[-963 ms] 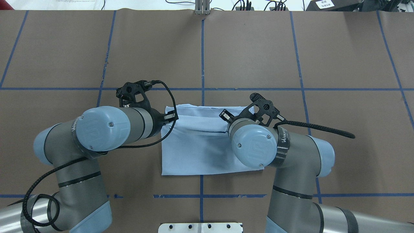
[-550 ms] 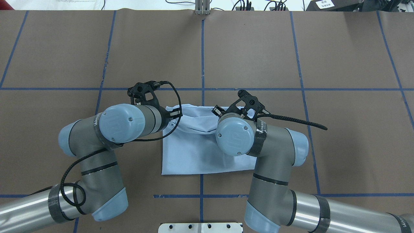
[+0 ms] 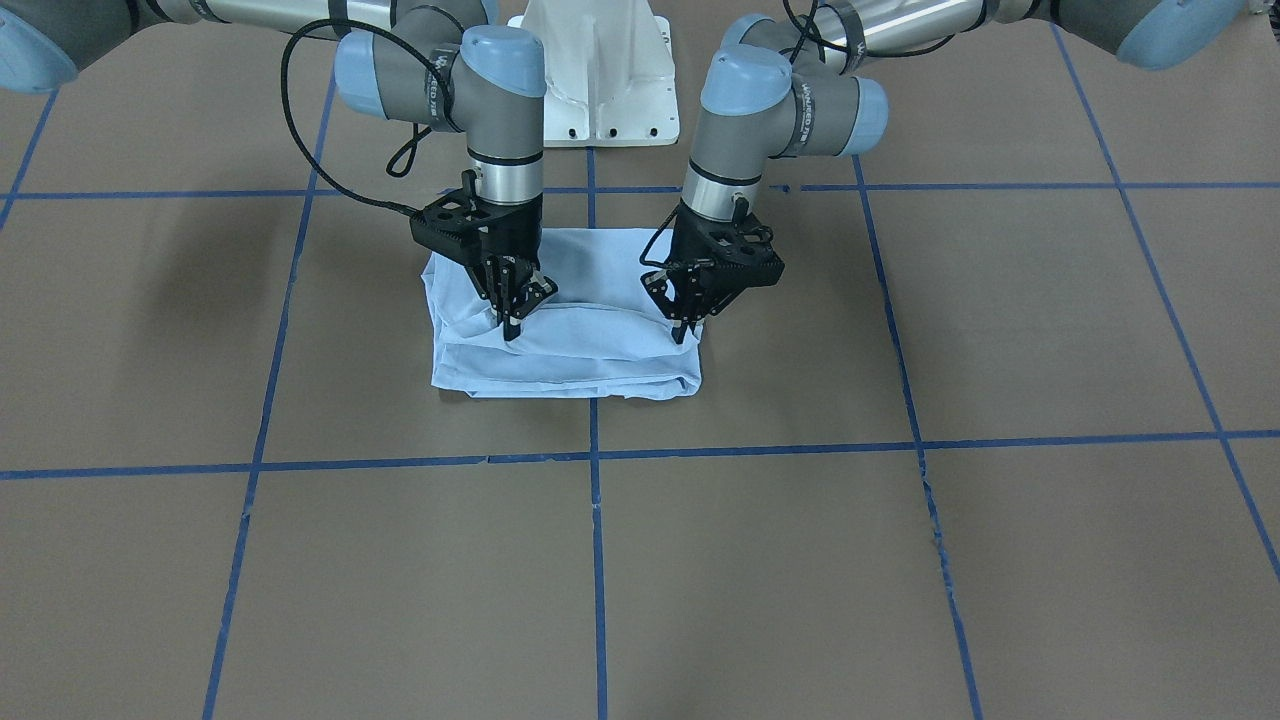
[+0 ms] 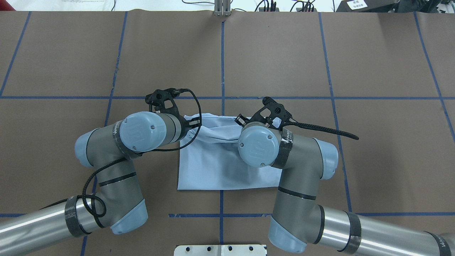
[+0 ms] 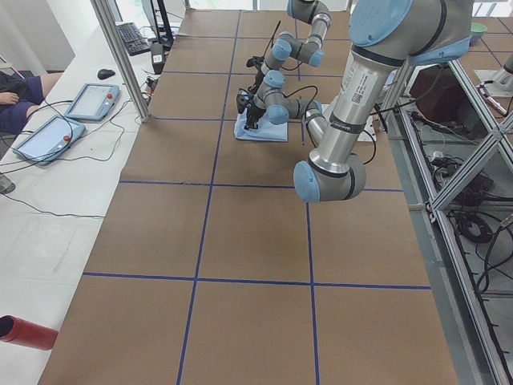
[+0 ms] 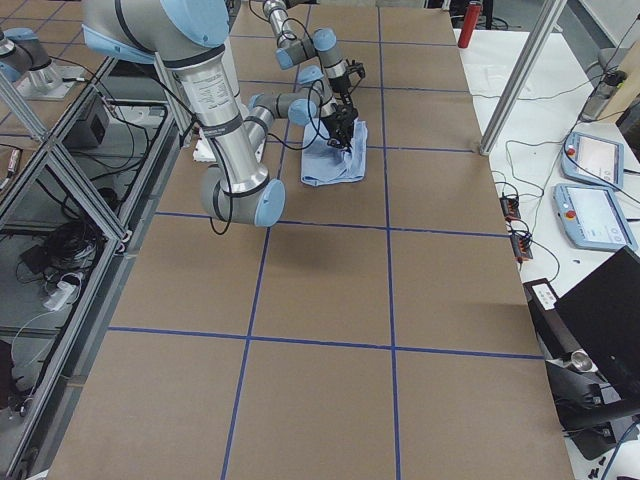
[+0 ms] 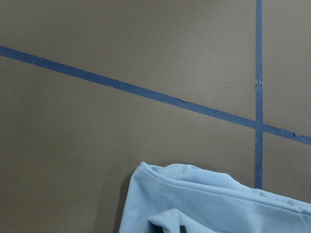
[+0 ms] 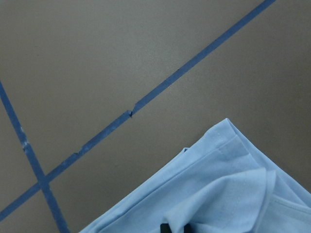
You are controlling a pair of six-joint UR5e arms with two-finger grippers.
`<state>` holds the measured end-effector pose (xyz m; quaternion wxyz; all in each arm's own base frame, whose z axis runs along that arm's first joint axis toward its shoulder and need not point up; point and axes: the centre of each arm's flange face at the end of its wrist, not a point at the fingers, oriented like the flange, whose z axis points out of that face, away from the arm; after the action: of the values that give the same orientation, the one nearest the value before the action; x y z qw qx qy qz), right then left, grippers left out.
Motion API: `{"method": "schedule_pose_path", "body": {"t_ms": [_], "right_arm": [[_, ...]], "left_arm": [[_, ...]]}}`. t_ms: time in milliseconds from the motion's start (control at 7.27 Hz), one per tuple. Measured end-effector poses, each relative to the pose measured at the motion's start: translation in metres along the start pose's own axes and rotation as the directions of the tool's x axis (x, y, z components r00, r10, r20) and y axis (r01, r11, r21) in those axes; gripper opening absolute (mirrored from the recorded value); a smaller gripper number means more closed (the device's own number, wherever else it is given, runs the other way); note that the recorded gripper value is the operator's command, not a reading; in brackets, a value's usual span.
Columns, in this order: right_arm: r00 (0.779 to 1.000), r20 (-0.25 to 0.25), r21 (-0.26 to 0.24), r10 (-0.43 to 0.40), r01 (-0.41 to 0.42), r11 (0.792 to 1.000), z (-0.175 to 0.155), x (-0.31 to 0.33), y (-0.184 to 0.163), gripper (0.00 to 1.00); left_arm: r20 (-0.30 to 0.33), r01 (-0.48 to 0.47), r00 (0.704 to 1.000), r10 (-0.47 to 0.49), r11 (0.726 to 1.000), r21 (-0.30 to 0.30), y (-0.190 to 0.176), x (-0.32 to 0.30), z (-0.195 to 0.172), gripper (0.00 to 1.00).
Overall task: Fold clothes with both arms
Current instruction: 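Hold the folded edge with both grippers above the shirt's far half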
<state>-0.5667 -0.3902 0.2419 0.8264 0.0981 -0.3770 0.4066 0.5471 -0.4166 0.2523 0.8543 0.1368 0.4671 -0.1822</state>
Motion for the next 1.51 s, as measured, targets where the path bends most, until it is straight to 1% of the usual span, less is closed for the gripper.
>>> {"method": "schedule_pose_path", "body": {"t_ms": [413,550,688,825,963,1100,1238,1375,1513], "right_arm": [[1.000,-0.003,0.006,-0.012,0.012,1.000,0.002,0.001,-0.004,0.00],[1.000,-0.003,0.010,-0.017,0.017,1.000,0.003,0.000,-0.008,0.78],[0.999,-0.006,0.015,-0.039,0.039,0.999,0.004,0.000,-0.012,1.00],[0.996,-0.009,0.018,-0.088,0.088,0.996,0.005,0.000,-0.014,1.00],[0.989,-0.008,0.015,-0.145,0.145,0.989,0.005,-0.002,-0.017,1.00],[0.980,-0.004,-0.001,-0.198,0.198,0.980,0.002,-0.005,-0.020,1.00],[0.968,0.010,-0.022,-0.251,0.252,0.968,-0.001,-0.007,-0.020,1.00],[0.954,0.028,-0.041,-0.300,0.301,0.953,-0.005,-0.006,-0.011,1.00],[0.931,0.042,-0.060,-0.361,0.363,0.930,-0.009,-0.003,0.008,1.00]], "left_arm": [[-0.014,0.001,1.000,-0.001,1.000,0.002,-0.002,0.001,-0.001,0.00],[-0.018,0.002,1.000,-0.002,1.000,0.004,-0.003,0.001,-0.001,0.05],[-0.024,0.003,1.000,-0.003,1.000,0.006,-0.005,0.002,-0.002,0.99],[-0.034,-0.009,0.999,0.009,1.000,0.007,-0.007,0.002,-0.004,1.00],[-0.044,-0.040,0.998,0.040,0.999,0.000,-0.010,0.001,-0.006,1.00],[-0.052,-0.072,0.996,0.071,0.997,-0.015,-0.017,-0.002,-0.009,1.00],[-0.061,-0.104,0.993,0.102,0.994,-0.030,-0.030,-0.004,-0.014,1.00],[-0.071,-0.132,0.989,0.130,0.991,-0.034,-0.043,-0.006,-0.021,1.00],[-0.074,-0.145,0.987,0.143,0.989,-0.031,-0.052,-0.009,-0.025,1.00]]}}
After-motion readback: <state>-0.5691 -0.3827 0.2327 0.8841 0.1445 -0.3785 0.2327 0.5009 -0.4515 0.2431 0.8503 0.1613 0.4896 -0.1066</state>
